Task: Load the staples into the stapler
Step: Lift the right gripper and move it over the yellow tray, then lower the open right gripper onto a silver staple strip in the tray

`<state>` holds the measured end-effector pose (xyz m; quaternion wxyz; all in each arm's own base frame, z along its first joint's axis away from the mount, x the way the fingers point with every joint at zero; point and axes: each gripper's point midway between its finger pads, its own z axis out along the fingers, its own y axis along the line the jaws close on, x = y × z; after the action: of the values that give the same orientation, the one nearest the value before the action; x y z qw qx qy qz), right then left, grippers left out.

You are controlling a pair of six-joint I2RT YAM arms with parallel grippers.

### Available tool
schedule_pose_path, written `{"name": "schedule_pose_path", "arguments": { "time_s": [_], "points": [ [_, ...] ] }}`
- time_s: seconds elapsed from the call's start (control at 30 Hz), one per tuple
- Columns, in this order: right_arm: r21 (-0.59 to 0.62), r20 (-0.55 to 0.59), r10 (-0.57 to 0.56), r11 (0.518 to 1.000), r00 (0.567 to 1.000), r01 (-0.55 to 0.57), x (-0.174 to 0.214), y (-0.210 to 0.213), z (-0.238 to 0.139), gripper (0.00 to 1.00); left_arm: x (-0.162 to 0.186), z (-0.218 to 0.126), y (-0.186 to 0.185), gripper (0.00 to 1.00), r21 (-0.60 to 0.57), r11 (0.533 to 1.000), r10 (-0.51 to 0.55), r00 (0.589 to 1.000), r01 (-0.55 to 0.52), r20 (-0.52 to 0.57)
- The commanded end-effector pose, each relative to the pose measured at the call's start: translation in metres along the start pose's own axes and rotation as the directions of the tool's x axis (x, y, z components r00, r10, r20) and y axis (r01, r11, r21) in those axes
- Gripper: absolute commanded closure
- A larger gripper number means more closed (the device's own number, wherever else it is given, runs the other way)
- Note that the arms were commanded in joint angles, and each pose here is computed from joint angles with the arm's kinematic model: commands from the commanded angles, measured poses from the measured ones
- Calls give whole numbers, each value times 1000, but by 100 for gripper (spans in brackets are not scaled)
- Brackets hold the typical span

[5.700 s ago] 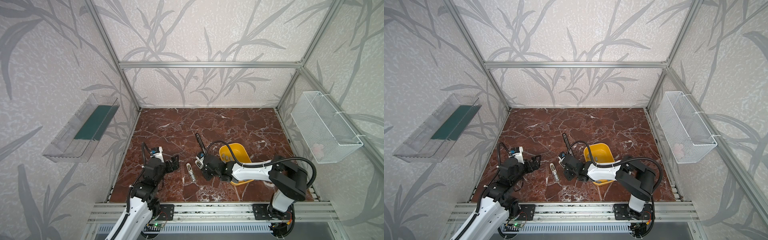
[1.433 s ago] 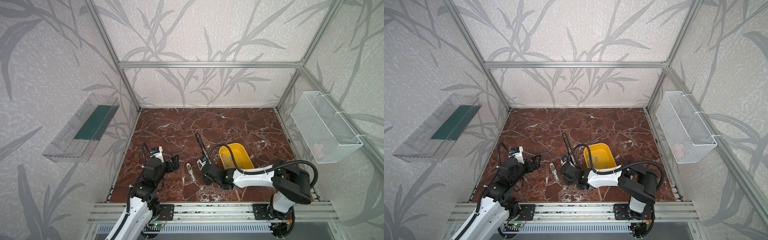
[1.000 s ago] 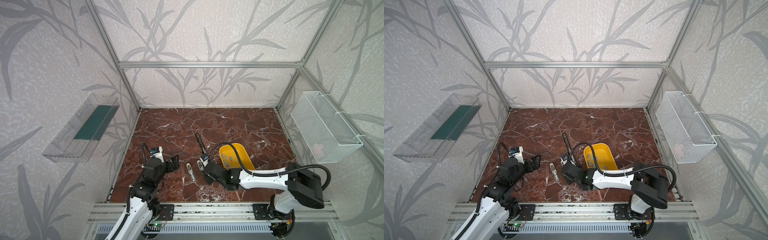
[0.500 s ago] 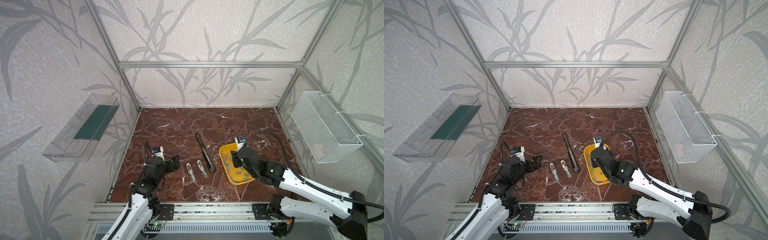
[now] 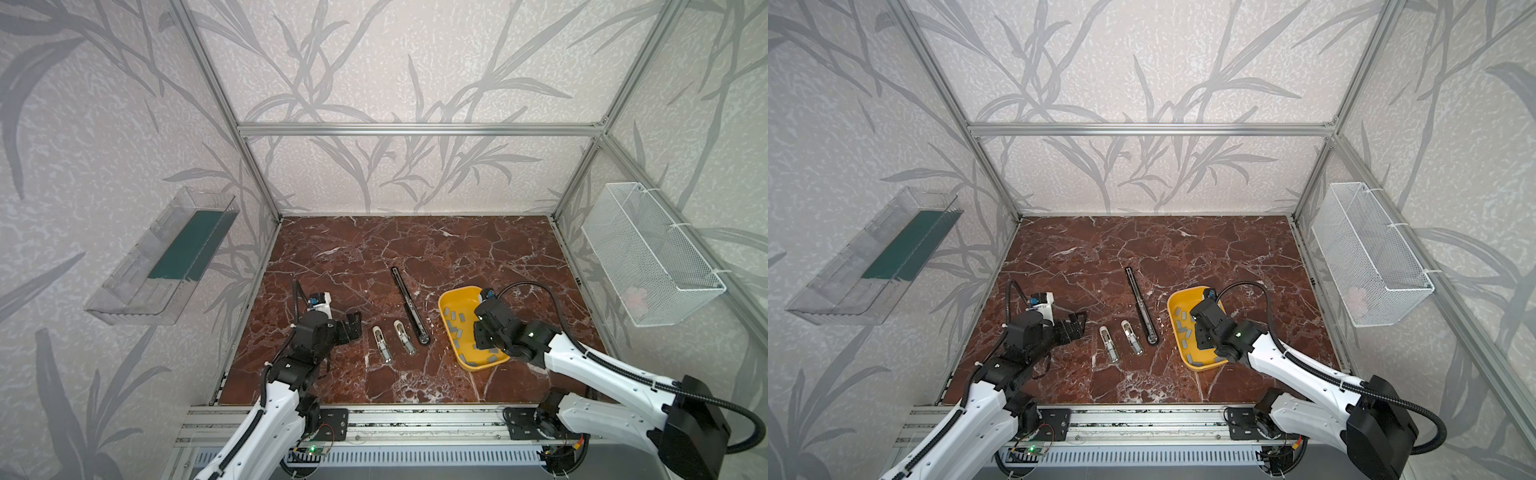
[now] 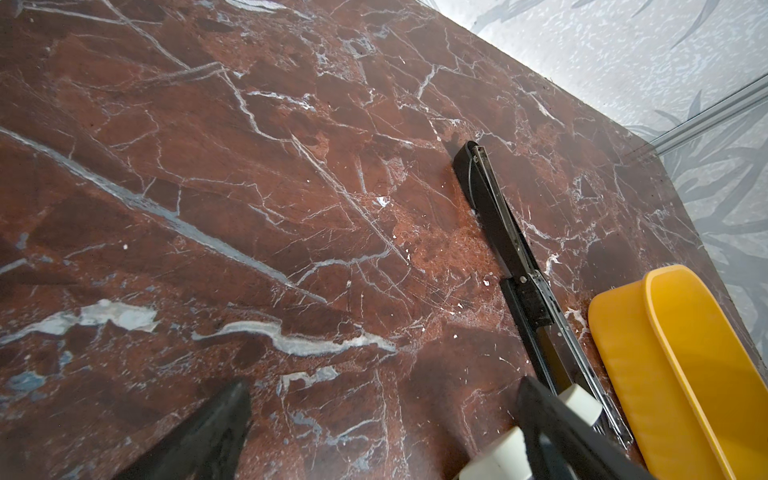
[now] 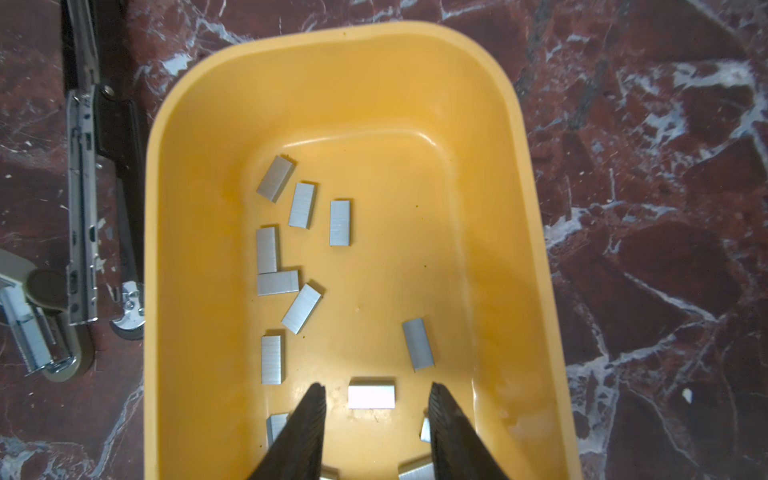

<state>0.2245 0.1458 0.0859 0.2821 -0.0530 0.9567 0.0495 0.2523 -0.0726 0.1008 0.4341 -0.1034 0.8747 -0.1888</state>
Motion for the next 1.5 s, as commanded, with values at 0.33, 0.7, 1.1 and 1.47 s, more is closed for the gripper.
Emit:
{"name": "schedule_pose_path", "arguments": {
  "time_s": [0.33,0.7,1.1,1.47],
  "points": [
    [48,14,61,997,998,-62,-19,3,7,63,-13,-2,3,1,-41,999,5,1000,-4,30],
    [9,-18,32,999,999,-32,-50,27,51,62,-9,7,3,1,-51,999,11,1000,-11,-11],
    [123,-171,-41,991,984,62,-42,26,100,62,-9,8,1,1,-43,999,13,1000,-13,-14],
    [151,-128,-39,987,991,58,-49,18,89,65,-9,9,1,1,-40,999,14,1000,-14,-14]
  ]
}}
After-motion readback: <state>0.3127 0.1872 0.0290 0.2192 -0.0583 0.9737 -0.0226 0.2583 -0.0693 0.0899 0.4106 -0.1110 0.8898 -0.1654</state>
